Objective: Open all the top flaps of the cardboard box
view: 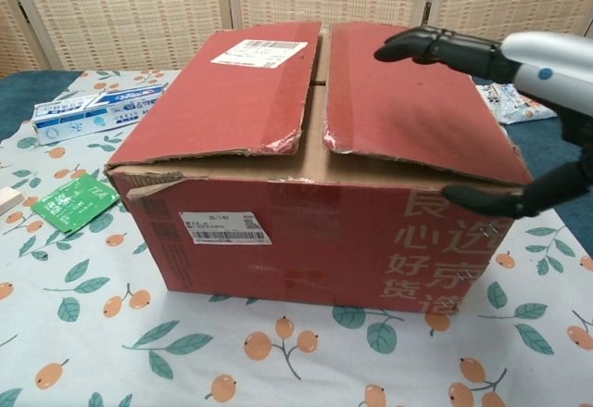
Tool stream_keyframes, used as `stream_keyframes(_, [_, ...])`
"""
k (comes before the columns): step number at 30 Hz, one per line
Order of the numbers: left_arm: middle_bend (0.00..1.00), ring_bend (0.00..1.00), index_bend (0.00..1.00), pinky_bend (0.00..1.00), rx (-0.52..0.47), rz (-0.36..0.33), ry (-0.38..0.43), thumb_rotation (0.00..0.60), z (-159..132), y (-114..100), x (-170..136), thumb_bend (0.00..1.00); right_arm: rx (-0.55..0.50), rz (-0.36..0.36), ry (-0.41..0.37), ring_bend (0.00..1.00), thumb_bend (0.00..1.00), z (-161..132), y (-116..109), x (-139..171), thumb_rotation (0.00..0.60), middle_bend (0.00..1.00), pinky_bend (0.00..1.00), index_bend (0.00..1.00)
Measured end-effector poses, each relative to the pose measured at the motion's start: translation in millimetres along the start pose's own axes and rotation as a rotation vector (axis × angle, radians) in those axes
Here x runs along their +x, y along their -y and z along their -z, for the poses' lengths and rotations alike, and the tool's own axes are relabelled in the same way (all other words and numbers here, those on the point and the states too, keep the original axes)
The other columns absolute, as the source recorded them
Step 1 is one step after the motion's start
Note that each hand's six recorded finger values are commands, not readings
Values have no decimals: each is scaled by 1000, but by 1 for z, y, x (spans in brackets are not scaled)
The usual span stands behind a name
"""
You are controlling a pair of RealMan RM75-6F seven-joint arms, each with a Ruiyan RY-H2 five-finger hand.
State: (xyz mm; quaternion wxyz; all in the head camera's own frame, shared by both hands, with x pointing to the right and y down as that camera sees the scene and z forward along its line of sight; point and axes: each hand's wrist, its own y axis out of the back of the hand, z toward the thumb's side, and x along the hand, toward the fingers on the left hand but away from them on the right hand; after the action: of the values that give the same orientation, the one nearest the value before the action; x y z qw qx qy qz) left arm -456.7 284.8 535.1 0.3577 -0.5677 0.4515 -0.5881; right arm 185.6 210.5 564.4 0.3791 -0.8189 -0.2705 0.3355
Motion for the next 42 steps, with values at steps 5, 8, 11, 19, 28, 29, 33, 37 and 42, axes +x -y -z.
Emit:
stream_keyframes(5, [54, 0, 4, 0, -28, -14, -1, 600, 6, -8, -4, 449, -10, 19, -17, 0, 383, -9, 3, -20, 600, 0, 0, 0])
stream_keyframes(8, [54, 0, 4, 0, -31, -12, 6, 600, 6, -9, -6, 450, -11, 17, -16, 0, 382, -10, 6, -31, 600, 0, 0, 0])
stream_keyframes(11, [53, 0, 4, 0, -36, -15, 6, 600, 7, -10, -7, 450, -13, 14, -15, 0, 383, -12, 10, -41, 600, 0, 0, 0])
stream_keyframes(19, [53, 0, 4, 0, -32, -18, 1, 600, 8, -10, -8, 449, 6, 63, 7, 0, 383, -6, 0, -53, 600, 0, 0, 0])
stream_keyframes(28, [53, 0, 4, 0, 7, -10, -3, 600, 6, -5, -6, 450, -19, 179, 33, 0, 383, 12, -43, -33, 600, 0, 0, 0])
stream_keyframes(29, [53, 0, 4, 0, 10, -9, -5, 600, 6, -5, -5, 450, -20, 193, 37, 0, 383, 14, -47, -29, 600, 0, 0, 0])
stream_keyframes(33, [53, 0, 4, 0, 21, -2, -5, 600, 5, -2, -5, 450, -31, 240, 60, 0, 383, 26, -61, -6, 600, 0, 0, 0])
stream_keyframes(37, [54, 0, 4, 0, 34, 1, -2, 600, 3, 0, -5, 450, -59, 284, 84, 0, 383, 38, -69, 20, 600, 0, 0, 0])
stream_keyframes(42, [54, 0, 4, 0, 44, 7, -2, 600, 1, 3, -4, 449, -68, 330, 118, 0, 383, 56, -74, 50, 600, 0, 0, 0])
